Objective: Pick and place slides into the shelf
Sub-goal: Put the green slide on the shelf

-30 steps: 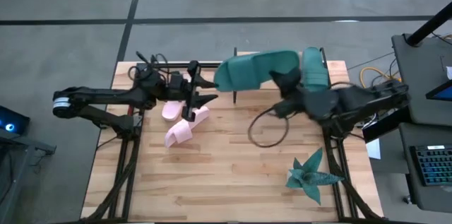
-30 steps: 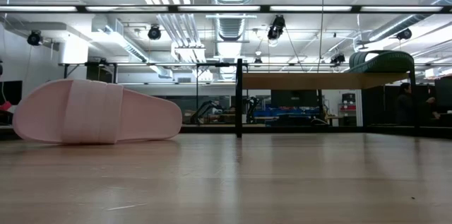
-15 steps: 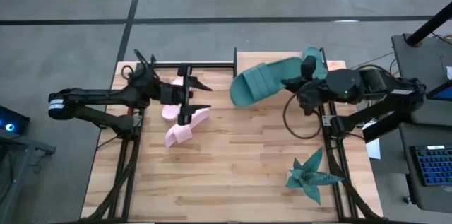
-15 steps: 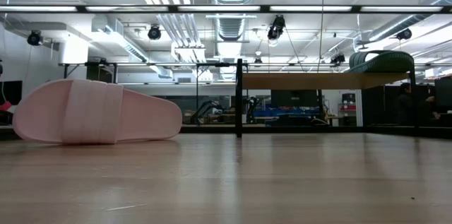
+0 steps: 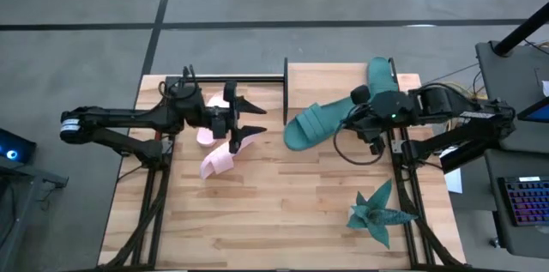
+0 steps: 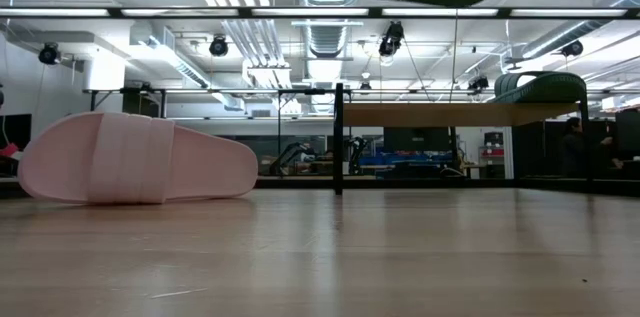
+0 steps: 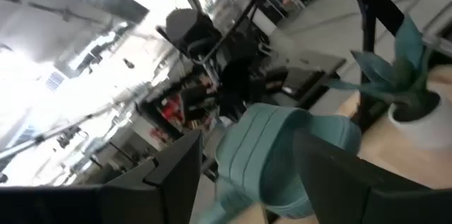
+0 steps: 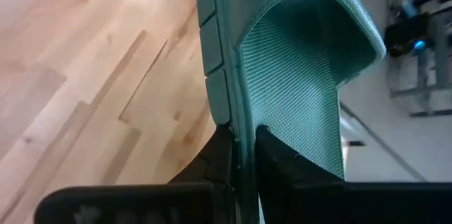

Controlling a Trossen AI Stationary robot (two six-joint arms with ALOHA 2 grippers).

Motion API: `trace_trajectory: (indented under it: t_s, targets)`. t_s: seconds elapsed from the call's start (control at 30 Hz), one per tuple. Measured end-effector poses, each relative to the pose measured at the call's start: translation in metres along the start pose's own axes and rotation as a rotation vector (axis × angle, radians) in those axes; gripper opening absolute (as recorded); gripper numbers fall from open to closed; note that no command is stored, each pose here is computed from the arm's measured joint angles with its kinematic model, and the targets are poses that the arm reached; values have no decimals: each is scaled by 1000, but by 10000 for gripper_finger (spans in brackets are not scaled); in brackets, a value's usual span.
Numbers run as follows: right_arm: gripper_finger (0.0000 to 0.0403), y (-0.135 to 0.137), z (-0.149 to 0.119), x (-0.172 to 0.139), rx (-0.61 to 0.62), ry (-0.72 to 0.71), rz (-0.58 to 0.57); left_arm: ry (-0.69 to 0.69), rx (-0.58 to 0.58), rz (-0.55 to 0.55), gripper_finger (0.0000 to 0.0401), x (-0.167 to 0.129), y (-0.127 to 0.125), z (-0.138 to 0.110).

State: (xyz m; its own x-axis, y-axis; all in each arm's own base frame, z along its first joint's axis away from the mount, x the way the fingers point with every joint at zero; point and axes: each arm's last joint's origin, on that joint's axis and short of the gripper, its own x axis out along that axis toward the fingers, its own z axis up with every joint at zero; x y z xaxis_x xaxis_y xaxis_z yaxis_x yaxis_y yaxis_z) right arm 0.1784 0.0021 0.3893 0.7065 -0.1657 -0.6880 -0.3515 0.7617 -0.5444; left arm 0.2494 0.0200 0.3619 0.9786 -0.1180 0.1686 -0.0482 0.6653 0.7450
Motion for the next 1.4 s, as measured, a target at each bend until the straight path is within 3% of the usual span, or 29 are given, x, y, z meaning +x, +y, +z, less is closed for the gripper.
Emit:
trace_trajectory:
  t_s: [0.1, 0.3, 0.5, 0.93, 1.07, 1.27, 1.4]
  targets:
    - [27, 1, -4, 7, 16, 26, 7, 30, -9, -31, 208, 9, 1, 0]
    - [23, 0, -3, 14, 38, 46, 12, 249, 2, -124, 208, 40, -9, -14]
    - [23, 0, -2, 15, 41, 38, 33, 326, 152, -102, 208, 74, -14, -21]
    - [24, 1, -3, 15, 40, 38, 38, 410, 193, -125, 202, 114, -10, -30]
    - [26, 1, -3, 15, 41, 42, 39, 412, 234, -138, 159, 116, -12, -32]
    - [27, 1, -3, 15, 54, 43, 38, 408, 260, -142, 21, 115, -12, -31]
    - [36, 1, -3, 15, 141, 44, 34, 409, 264, -144, 6, 115, -12, -32]
